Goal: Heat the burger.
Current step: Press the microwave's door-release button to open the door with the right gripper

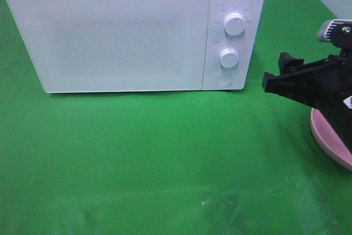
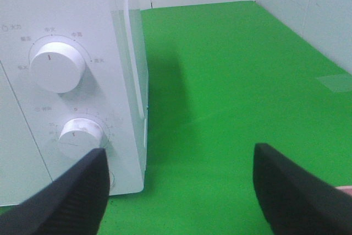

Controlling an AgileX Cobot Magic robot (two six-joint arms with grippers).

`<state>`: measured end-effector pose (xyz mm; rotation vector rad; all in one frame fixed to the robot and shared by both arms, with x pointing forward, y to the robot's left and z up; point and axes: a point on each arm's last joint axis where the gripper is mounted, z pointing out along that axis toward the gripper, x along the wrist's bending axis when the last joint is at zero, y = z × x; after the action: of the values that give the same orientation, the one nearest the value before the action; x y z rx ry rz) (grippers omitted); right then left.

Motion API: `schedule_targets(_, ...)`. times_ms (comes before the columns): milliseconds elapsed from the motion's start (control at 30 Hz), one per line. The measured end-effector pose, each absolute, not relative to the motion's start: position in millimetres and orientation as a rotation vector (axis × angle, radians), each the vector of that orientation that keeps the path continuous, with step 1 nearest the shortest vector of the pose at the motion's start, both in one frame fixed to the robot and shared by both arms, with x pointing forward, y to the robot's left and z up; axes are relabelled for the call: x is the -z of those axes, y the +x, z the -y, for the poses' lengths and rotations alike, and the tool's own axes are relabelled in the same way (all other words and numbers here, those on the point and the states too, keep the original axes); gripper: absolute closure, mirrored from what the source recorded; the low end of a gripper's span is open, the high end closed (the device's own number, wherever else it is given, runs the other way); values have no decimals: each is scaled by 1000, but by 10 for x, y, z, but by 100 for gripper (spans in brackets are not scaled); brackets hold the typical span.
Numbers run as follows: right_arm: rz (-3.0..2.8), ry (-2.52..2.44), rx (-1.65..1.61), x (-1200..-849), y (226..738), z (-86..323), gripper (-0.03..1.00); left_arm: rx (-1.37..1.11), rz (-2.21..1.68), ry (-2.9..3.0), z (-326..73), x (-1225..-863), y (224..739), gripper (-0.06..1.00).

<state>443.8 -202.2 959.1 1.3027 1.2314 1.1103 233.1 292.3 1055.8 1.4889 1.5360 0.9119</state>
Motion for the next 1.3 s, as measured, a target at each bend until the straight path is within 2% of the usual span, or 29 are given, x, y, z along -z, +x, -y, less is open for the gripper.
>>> schedule_targets(300,-1281,1279,-1111,-9448,4508,1737,26,-912,-1536,1489,-2923,-10558,2331,-4)
schedule_targets(600,-1291,1327,-1114,-9294,4586,1641,26,-912,-1536,1489,-2923,-10558,2331,-4)
schedule_targets(1300,-1258,1418,-1245,-9169,4711,1461,27,-912,-1536,1489,-2923,-10558,2331,-4)
